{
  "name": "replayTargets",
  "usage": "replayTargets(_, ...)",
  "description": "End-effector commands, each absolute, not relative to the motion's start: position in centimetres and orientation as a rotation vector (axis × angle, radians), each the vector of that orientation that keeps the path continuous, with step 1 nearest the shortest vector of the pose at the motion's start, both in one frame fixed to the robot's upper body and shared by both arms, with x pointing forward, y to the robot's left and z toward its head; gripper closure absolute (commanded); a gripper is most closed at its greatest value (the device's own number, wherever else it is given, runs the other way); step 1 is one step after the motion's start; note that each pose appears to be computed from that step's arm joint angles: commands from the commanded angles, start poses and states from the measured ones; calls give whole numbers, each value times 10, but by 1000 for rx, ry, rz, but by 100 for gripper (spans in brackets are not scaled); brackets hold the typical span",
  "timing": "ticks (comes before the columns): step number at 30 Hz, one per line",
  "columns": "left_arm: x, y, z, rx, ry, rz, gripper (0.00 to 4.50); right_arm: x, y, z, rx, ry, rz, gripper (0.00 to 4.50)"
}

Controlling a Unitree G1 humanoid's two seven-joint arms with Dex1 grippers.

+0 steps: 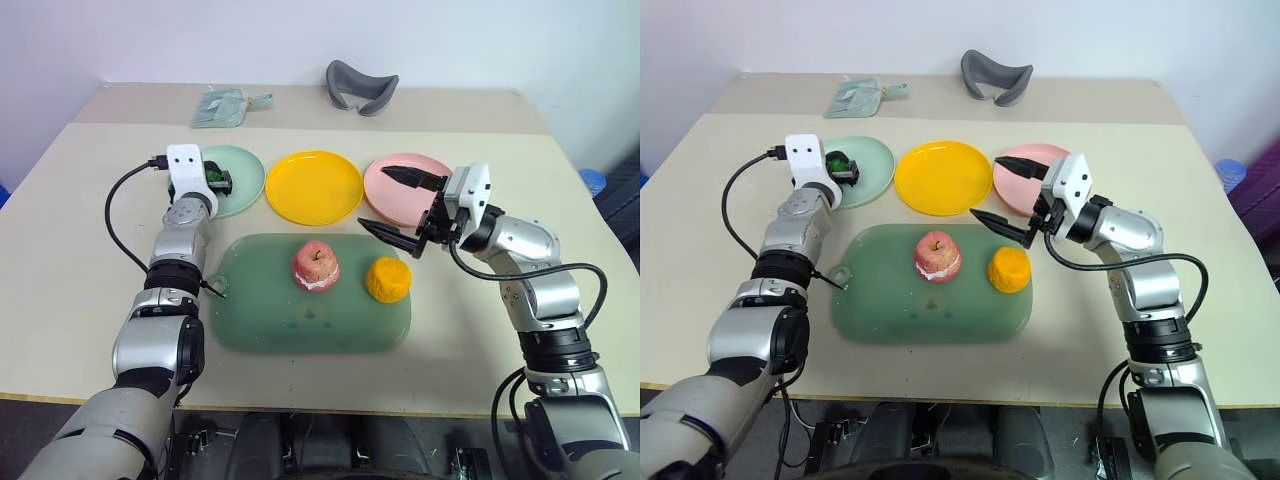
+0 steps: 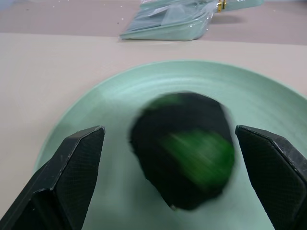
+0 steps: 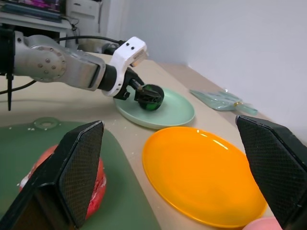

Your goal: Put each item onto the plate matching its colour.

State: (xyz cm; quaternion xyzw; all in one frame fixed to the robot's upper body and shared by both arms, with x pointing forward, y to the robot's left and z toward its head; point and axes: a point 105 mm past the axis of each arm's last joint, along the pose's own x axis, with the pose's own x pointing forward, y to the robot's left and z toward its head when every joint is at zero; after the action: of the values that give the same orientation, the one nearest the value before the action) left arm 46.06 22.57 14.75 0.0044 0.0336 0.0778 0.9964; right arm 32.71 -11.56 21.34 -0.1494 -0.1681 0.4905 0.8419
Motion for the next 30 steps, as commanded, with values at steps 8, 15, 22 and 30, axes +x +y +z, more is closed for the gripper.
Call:
replayTargets(8, 427, 209, 189, 70, -146, -103, 5, 314, -112, 221, -283, -351, 1061, 0)
replayTargets(15, 365, 168, 198, 110, -159, -640, 5, 302, -108, 207, -270, -262, 1100, 0)
replayTargets(22, 308, 168, 188, 153, -122, -971, 5, 298, -80, 193, -262, -131, 1148, 0)
replayTargets(30, 250, 186, 168, 288, 9, -1248, 5, 302, -49, 183, -251, -35, 1189, 0)
